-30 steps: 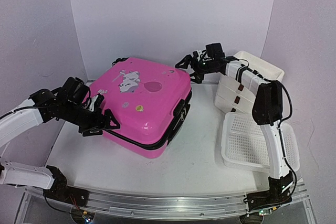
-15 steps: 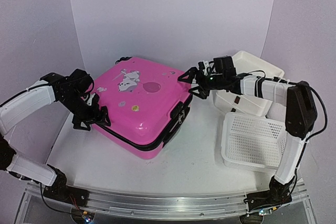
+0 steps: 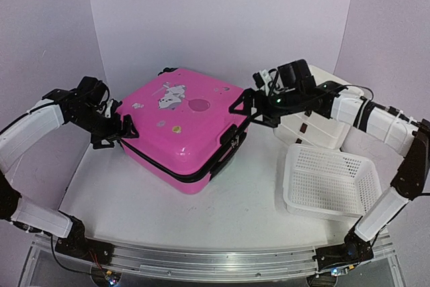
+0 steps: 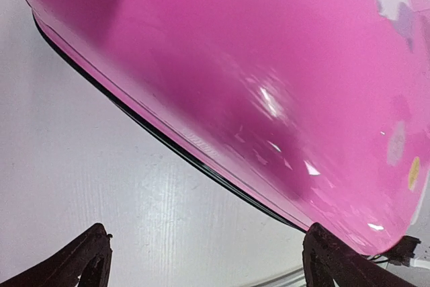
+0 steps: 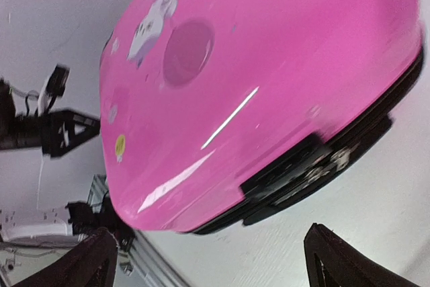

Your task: Open, take out, and arrange the luggage

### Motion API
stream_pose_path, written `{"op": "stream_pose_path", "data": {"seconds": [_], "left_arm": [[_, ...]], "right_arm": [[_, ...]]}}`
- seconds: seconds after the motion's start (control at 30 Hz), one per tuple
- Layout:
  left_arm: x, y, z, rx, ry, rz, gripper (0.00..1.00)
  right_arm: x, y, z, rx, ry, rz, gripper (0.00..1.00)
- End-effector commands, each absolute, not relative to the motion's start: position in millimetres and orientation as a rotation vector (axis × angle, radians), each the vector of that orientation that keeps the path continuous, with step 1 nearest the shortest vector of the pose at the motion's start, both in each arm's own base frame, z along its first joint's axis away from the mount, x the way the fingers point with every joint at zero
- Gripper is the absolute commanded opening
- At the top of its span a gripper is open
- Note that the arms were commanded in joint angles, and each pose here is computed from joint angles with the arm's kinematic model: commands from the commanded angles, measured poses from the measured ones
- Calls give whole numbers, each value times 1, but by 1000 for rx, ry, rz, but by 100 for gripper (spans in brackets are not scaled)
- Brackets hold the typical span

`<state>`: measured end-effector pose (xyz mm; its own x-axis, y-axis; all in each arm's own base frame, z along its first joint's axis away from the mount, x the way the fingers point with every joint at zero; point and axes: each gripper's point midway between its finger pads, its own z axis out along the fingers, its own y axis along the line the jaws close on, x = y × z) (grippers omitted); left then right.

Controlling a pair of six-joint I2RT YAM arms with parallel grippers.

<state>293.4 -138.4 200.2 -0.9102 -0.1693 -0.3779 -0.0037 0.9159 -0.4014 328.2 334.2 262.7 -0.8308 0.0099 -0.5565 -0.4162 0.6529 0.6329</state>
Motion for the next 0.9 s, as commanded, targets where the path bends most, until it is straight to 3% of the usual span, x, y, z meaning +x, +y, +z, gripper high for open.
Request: {"op": "stream_pose_path", "data": {"seconds": [0.0, 0.13, 0.27, 0.43, 0.53, 0.63, 0.87], "left_arm": [[275, -160, 235, -86, 2507, -824, 99], [248, -171, 245, -60, 2474, -989, 100], [235, -181, 234, -59, 2491, -998, 98], [233, -203, 215, -28, 2523, -981, 87], [238, -215, 205, 2, 2556, -988, 78], [247, -213, 198, 5, 2568, -925, 75], [270, -175, 184, -70, 2576, -575, 85]], "right_arm": [[400, 277, 277, -170, 2309, 881, 98], [463, 283, 281, -134, 2283, 954, 98], [509, 305, 276, -130, 2255, 1009, 98], [542, 329, 260, -164, 2235, 1086, 98], [543, 344, 250, -205, 2245, 1183, 98], [527, 364, 253, -267, 2231, 1342, 98], [455, 414, 259, -432, 2209, 1683, 98]]}}
